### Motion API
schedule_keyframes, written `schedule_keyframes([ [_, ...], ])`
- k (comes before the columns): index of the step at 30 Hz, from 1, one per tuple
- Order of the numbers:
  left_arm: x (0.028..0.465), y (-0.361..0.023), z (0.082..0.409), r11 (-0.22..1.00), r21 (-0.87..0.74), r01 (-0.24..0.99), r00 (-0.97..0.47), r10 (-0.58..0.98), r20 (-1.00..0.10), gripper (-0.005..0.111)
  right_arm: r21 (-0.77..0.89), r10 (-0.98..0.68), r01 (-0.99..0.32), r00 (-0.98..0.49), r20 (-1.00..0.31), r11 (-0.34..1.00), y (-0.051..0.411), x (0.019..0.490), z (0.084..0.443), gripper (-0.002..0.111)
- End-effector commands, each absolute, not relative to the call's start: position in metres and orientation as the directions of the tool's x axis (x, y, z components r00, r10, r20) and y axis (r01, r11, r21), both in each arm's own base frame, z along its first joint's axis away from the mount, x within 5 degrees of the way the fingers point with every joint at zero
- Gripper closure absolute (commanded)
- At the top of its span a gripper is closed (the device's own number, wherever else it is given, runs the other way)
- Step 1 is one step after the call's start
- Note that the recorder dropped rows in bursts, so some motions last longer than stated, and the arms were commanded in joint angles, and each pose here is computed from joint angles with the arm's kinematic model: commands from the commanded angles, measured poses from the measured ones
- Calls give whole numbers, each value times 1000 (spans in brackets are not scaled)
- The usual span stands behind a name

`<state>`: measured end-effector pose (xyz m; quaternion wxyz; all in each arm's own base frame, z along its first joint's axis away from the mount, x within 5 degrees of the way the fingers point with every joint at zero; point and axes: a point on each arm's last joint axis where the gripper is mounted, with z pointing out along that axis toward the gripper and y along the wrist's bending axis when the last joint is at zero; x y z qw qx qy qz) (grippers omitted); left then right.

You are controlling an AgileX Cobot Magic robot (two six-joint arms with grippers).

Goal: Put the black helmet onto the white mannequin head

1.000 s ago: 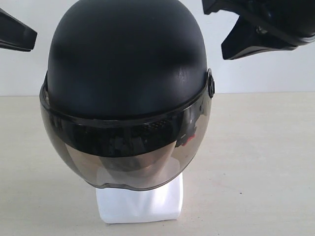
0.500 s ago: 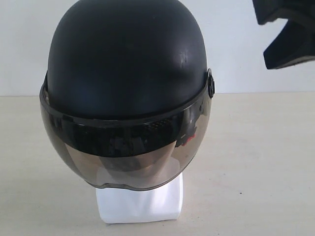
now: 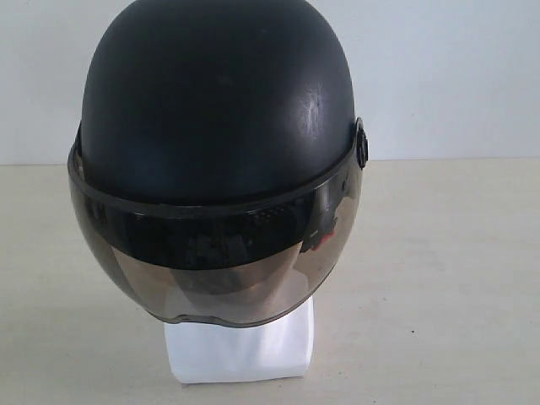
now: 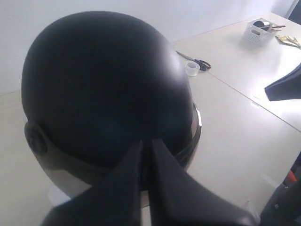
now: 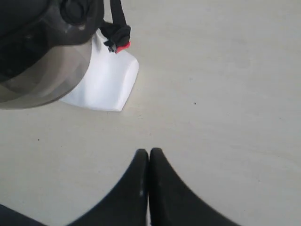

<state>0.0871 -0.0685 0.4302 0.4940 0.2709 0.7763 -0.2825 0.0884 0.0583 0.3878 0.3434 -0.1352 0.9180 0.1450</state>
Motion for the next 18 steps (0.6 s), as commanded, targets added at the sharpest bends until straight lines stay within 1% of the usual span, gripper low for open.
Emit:
schedule_keyframes([
  [1, 81, -68, 410, 694, -201, 692, -403, 139, -905, 102, 203, -132, -362, -717, -684, 910, 47, 69, 392, 108],
  [6, 77, -70, 391, 669, -242, 703, -472, 184, -862, 102, 215, -115, -369, -695, -710, 904, 41, 60, 395, 108],
  [18, 78, -70, 390, 672, -241, 700, -471, 180, -864, 102, 216, -113, -370, -693, -712, 904, 40, 59, 395, 108],
])
